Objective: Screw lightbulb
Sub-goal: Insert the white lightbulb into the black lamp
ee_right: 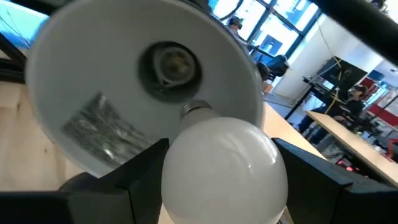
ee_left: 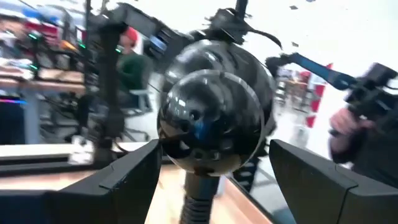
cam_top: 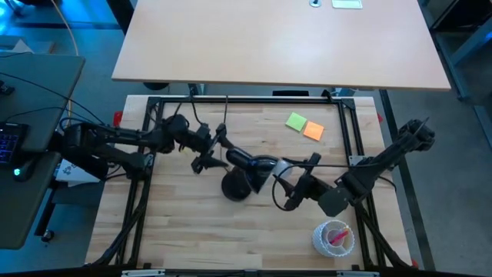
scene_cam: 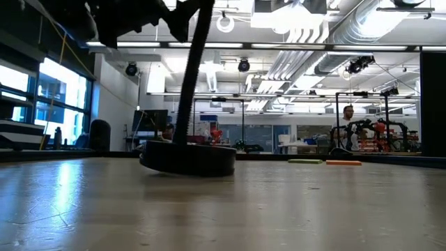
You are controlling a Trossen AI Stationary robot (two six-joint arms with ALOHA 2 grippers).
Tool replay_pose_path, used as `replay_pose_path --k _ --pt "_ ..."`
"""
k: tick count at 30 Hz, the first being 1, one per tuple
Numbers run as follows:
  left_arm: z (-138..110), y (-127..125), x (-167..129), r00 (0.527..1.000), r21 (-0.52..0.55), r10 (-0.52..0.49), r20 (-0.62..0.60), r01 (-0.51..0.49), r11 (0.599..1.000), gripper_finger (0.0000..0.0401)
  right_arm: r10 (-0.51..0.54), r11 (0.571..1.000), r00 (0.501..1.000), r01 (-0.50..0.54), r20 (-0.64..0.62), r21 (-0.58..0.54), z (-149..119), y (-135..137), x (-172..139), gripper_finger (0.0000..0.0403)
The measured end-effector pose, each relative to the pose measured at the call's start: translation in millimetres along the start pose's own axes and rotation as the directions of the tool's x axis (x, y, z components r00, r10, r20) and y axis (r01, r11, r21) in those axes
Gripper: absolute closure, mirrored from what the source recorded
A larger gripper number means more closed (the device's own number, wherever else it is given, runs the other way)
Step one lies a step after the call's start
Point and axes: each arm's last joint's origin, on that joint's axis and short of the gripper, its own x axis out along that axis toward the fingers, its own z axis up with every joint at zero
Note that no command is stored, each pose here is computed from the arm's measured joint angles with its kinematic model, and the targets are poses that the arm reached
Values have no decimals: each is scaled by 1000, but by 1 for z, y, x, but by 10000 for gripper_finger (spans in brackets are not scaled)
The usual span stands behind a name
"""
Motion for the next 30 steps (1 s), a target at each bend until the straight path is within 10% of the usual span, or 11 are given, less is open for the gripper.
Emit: replay_pose_path --k 11,30 --pt "-5 -22 10 976 120 215 -30 -210 970 109 190 981 982 -191 25 44 3 -7 5 148" --pt "15 -20 -5 991 161 128 34 -132 978 134 208 974 978 -210 32 85 4 -8 8 148"
